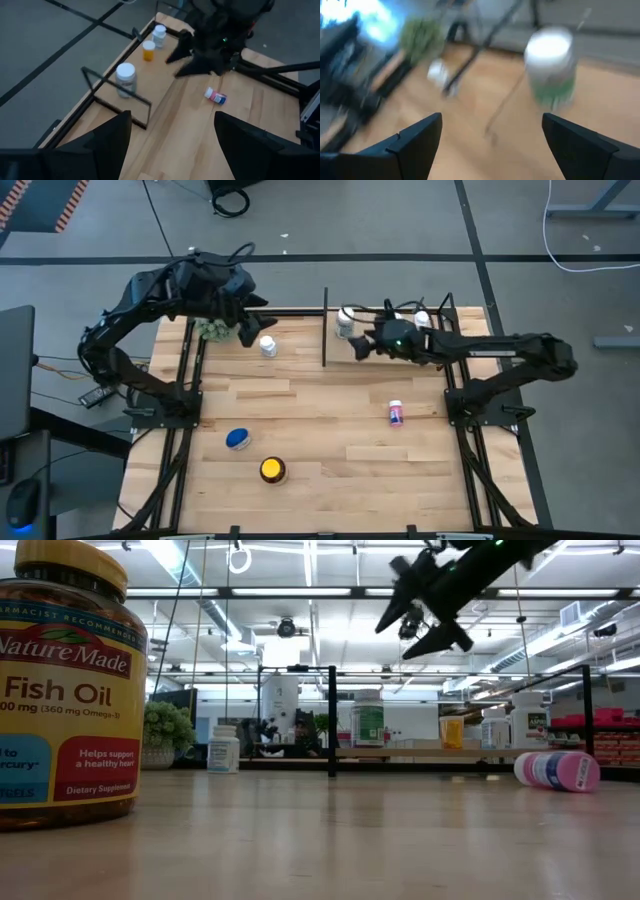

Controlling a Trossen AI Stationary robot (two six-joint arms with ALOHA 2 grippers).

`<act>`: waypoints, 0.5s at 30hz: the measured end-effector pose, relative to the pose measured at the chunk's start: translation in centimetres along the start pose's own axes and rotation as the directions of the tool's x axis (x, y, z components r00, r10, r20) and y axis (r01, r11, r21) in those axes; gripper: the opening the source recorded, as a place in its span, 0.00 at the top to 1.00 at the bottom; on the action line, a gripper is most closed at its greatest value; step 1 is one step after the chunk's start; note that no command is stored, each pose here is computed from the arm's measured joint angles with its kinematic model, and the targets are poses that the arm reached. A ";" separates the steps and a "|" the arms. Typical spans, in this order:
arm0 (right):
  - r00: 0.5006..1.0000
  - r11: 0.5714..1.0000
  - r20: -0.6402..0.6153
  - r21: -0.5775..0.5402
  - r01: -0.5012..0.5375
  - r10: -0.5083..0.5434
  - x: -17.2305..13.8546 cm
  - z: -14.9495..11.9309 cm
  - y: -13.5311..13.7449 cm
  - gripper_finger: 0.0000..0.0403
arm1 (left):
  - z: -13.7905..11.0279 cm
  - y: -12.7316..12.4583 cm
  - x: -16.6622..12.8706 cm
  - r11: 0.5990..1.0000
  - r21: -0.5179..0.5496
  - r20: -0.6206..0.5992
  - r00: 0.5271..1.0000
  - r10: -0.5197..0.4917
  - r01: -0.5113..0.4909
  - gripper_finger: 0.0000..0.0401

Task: Pick and place medicine bottles onto shelf by color
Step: Put the pink pill bottle on the shelf

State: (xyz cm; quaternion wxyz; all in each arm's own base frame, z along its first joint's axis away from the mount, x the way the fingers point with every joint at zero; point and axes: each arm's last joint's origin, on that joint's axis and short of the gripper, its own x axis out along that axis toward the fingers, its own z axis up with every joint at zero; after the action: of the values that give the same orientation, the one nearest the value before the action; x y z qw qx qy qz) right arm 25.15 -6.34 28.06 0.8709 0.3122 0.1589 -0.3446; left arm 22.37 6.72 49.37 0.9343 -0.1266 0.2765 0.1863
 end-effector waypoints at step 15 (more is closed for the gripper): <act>0.749 0.930 -0.651 0.189 0.315 -0.122 -5.4 -7.9 0.1 0.13 | 0.4 -3.0 3.6 0.996 0.013 -0.013 0.996 -0.086 0.087 0.28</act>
State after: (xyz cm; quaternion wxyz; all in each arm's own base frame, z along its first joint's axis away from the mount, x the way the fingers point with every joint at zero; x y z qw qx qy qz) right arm 20.86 1.58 24.74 0.6658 0.5107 0.4245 -0.3403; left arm 26.62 5.22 48.09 0.9405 -0.1335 0.2780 0.1430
